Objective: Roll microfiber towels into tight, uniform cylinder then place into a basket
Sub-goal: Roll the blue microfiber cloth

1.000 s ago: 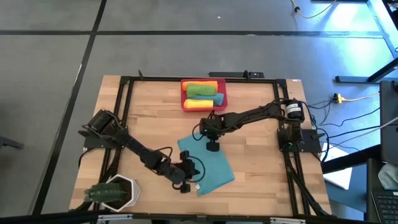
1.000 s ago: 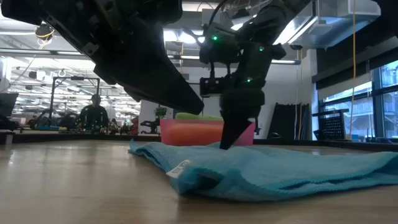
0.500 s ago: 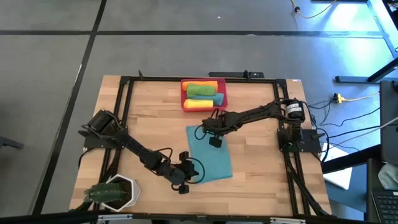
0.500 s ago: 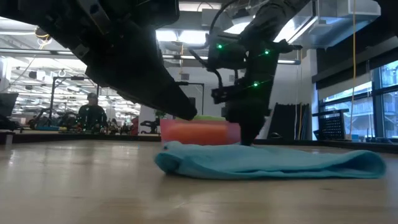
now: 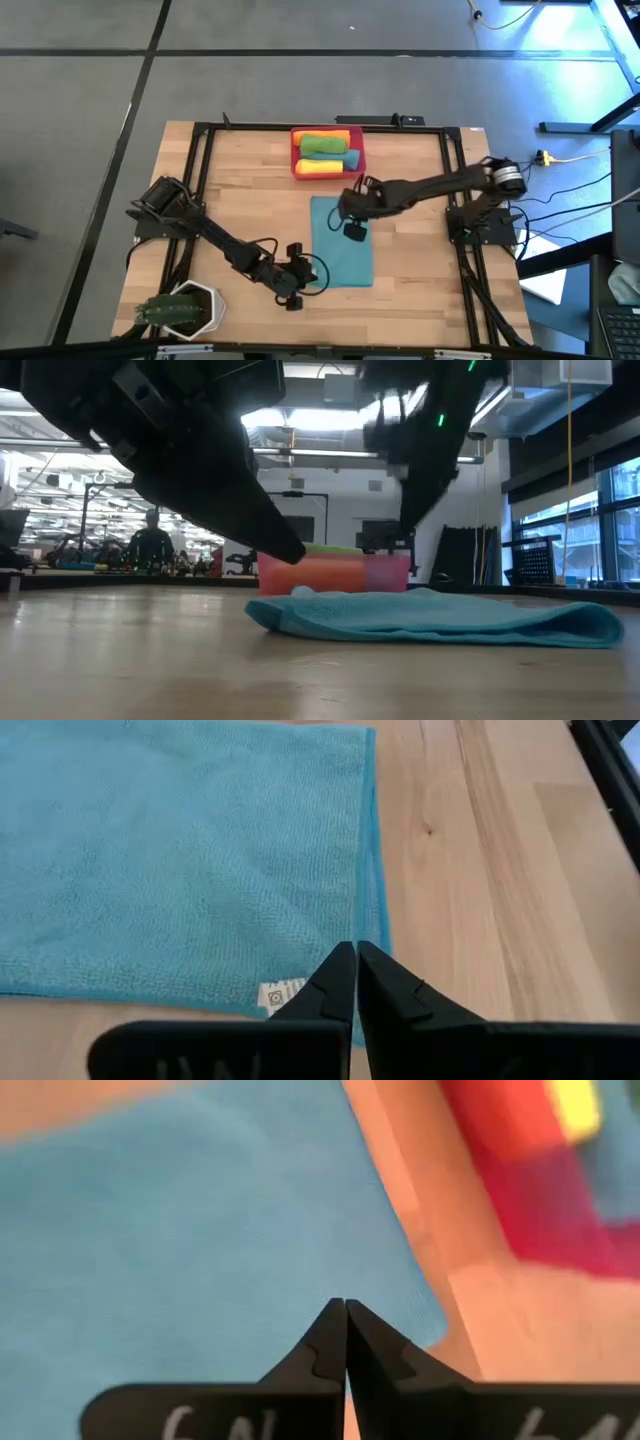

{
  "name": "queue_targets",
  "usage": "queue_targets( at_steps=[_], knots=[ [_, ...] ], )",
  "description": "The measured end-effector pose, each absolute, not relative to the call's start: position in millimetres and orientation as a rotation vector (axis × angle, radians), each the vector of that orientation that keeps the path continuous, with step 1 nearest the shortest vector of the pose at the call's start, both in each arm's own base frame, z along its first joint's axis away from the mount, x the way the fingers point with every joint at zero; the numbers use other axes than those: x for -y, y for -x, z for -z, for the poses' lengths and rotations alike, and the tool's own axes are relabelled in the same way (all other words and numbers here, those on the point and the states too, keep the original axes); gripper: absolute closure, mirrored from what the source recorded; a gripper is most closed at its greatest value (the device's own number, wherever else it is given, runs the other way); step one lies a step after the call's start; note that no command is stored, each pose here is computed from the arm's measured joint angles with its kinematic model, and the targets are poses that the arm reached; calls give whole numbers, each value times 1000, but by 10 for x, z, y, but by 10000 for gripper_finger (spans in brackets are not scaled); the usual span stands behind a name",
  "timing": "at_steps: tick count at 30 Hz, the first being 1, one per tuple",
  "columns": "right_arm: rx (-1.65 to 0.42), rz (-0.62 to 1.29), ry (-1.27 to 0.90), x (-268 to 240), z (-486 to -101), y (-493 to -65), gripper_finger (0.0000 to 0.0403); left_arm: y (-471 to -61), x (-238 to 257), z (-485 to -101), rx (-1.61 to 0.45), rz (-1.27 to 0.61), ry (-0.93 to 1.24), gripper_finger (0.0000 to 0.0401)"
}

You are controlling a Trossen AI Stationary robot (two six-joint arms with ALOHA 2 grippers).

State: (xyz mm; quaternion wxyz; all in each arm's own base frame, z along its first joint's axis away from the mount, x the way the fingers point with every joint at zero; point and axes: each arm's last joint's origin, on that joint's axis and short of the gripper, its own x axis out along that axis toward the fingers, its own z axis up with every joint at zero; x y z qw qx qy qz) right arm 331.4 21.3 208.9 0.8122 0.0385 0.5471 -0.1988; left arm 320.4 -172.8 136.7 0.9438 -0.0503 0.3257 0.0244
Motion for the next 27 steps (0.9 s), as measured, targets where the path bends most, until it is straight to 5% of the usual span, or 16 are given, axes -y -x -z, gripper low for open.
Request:
queue_targets(
  at_steps=[6,10,19,27],
  knots=[
    [-1085,254,11,-736,-2323,-3161,397,-3026,1716,-1696,-745,90,119,400],
    [-1066,162,38,-1119,-2328,-3057,397,-2791,1726,-2057,-674,5,100,398],
    [-817,241,69,-1705,-2028,-3009,378,-2662,1801,-2186,-567,-86,-82,394],
    [-682,338,-17,-1637,-1897,-3061,345,-2742,1684,-2178,-581,-110,-64,387]
  ],
)
